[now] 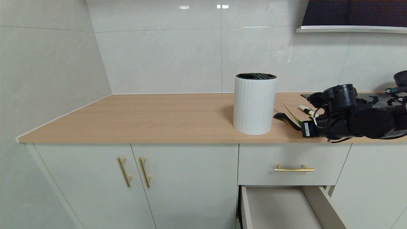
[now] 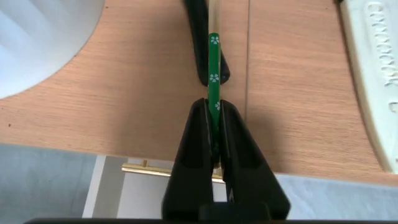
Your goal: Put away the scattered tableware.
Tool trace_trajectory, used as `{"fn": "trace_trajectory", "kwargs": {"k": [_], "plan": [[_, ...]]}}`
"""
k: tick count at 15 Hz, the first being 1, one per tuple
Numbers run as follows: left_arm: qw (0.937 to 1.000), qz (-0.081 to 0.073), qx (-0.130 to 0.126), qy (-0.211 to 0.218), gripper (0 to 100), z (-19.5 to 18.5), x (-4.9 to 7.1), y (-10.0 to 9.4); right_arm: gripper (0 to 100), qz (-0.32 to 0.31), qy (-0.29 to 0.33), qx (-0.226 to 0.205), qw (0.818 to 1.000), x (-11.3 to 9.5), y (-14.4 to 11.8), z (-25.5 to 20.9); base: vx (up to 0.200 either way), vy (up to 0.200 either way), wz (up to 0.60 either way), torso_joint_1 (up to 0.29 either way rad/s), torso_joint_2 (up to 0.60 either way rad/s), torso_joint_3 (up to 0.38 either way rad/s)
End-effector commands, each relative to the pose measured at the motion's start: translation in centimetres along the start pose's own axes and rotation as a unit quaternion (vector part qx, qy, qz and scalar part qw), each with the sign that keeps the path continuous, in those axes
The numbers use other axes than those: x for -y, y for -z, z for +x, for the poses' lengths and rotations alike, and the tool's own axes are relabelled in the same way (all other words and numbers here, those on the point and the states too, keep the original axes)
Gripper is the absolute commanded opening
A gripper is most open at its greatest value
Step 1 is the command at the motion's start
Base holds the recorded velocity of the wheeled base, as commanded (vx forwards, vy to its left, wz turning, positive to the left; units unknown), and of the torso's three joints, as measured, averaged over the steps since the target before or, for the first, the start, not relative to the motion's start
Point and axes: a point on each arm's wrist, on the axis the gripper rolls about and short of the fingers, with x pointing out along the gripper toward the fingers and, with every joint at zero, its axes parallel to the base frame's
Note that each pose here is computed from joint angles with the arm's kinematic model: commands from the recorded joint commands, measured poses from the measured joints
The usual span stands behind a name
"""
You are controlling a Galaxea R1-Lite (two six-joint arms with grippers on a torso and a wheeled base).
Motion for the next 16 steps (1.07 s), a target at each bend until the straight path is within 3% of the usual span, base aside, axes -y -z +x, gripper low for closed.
{"fn": "trace_trajectory", "kwargs": {"k": [1, 5, 8, 10, 11, 13, 16], "plan": [[1.0, 0.0, 0.0, 0.0, 100, 0.0, 0.0, 0.0, 0, 0.002, 0.008, 0.015, 1.0, 0.1, -0.6, -1.1, 0.0, 0.0, 0.0, 0.0, 0.0, 0.0], [1.0, 0.0, 0.0, 0.001, 100, 0.0, 0.0, 0.0, 0, 0.034, 0.007, 0.061, 0.998, 0.6, -1.7, -6.3, 0.0, 0.0, 0.0, 0.0, 0.0, 0.0], [1.0, 0.0, 0.0, 0.001, 100, 0.0, 0.0, 0.0, 0, 0.057, -0.009, 0.084, 0.995, 0.7, -1.0, -11.1, 0.0, 0.0, 0.0, 0.0, 0.0, 0.0], [1.0, 0.0, 0.0, 0.0, 100, 0.0, 0.0, 0.0, 0, 0.054, -0.018, 0.062, 0.996, 0.9, -0.1, -13.6, 0.0, 0.0, 0.0, 0.0, 0.0, 0.0], [1.0, 0.0, 0.0, 0.0, 100, 0.0, 0.0, 0.0, 0, 0.048, -0.07, 0.042, 0.995, 0.9, 1.1, -15.4, 0.0, 0.0, 0.0, 0.0, 0.0, 0.0], [1.0, 0.0, 0.0, 0.0, 100, 0.0, 0.0, 0.0, 0, 0.041, -0.114, 0.043, 0.992, 1.0, 2.7, -17.6, 0.0, 0.0, 0.0, 0.0, 0.0, 0.0], [1.0, 0.0, 0.0, 0.0, 100, 0.0, 0.0, 0.0, 0, 0.009, -0.124, 0.047, 0.991, 1.2, 4.6, -19.1, 0.0, 0.0, 0.0, 0.0, 0.0, 0.0]]}}
